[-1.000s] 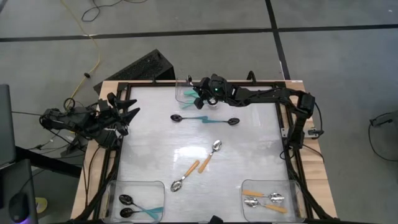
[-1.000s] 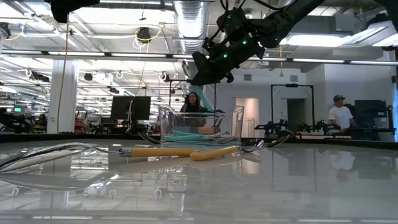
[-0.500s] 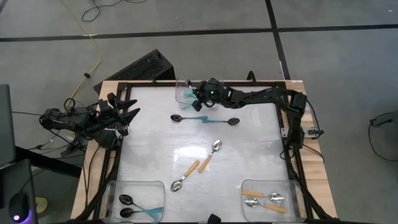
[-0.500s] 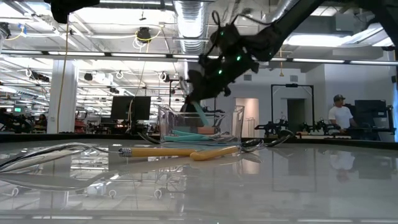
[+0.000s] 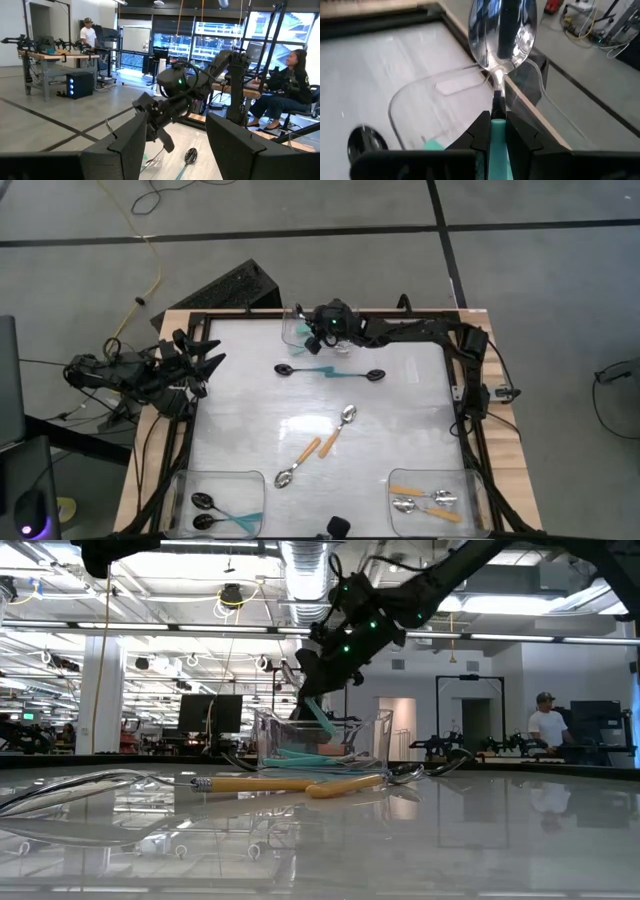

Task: Sort silverware by color (type)
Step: Put the blue spoon into the top transparent bin

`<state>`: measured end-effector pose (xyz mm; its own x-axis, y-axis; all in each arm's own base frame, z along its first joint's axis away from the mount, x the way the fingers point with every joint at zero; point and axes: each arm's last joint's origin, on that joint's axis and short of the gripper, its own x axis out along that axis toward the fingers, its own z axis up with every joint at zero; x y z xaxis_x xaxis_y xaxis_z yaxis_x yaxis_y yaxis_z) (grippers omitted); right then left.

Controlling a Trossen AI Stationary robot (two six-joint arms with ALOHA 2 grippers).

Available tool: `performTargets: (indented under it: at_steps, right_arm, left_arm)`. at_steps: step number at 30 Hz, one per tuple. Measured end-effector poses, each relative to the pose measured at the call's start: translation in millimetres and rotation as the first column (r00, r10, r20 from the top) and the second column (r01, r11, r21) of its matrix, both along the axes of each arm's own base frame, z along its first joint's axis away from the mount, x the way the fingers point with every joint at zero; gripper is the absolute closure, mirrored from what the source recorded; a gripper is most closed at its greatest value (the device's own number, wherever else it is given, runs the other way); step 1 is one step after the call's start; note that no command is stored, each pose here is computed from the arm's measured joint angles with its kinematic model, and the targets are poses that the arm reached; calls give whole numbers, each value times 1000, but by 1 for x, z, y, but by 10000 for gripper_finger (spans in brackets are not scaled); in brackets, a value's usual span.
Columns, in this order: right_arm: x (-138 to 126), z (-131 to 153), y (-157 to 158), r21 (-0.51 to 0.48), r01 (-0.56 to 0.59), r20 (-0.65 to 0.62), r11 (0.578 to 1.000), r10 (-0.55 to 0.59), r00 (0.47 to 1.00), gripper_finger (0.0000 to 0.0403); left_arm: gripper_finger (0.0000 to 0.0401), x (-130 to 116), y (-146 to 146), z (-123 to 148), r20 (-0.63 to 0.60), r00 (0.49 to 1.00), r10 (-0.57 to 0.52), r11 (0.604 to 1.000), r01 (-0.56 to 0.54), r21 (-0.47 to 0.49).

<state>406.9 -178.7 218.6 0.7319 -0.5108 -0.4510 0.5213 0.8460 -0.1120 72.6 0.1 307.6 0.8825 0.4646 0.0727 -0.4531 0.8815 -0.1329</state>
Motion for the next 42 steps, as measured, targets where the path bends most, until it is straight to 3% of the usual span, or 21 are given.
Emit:
performTargets:
  at_steps: [4,14,18,23,34,39,42]
  right_arm:
    - [2,14,0,-18,-42,-125,999,40,991,339]
    - [-4,26,-12,-39,-36,-238,999,26,971,339]
    - [-1,13,-17,-16,-15,-257,1000,10,966,339]
    - [6,-23,-14,23,-14,-359,1000,21,933,339]
    - [2,-24,-15,26,-7,-400,1000,17,916,339]
    - [2,-43,-13,54,5,-475,999,21,880,339]
    - [4,-43,-16,35,16,-458,999,1,889,339]
  left_arm:
    - [211,0,0,0,-4,1000,0,1000,0,1]
    - [211,0,0,0,-3,1000,2,1000,-2,0]
    - [211,0,0,0,-3,1000,14,1000,-14,-1]
    - [211,0,0,0,-2,1000,14,1000,-14,-3]
    - [211,0,0,0,-3,1000,17,1000,-17,0]
    - [211,0,0,0,-3,1000,17,1000,-17,0]
    - [211,0,0,0,-2,1000,17,1000,-17,-1]
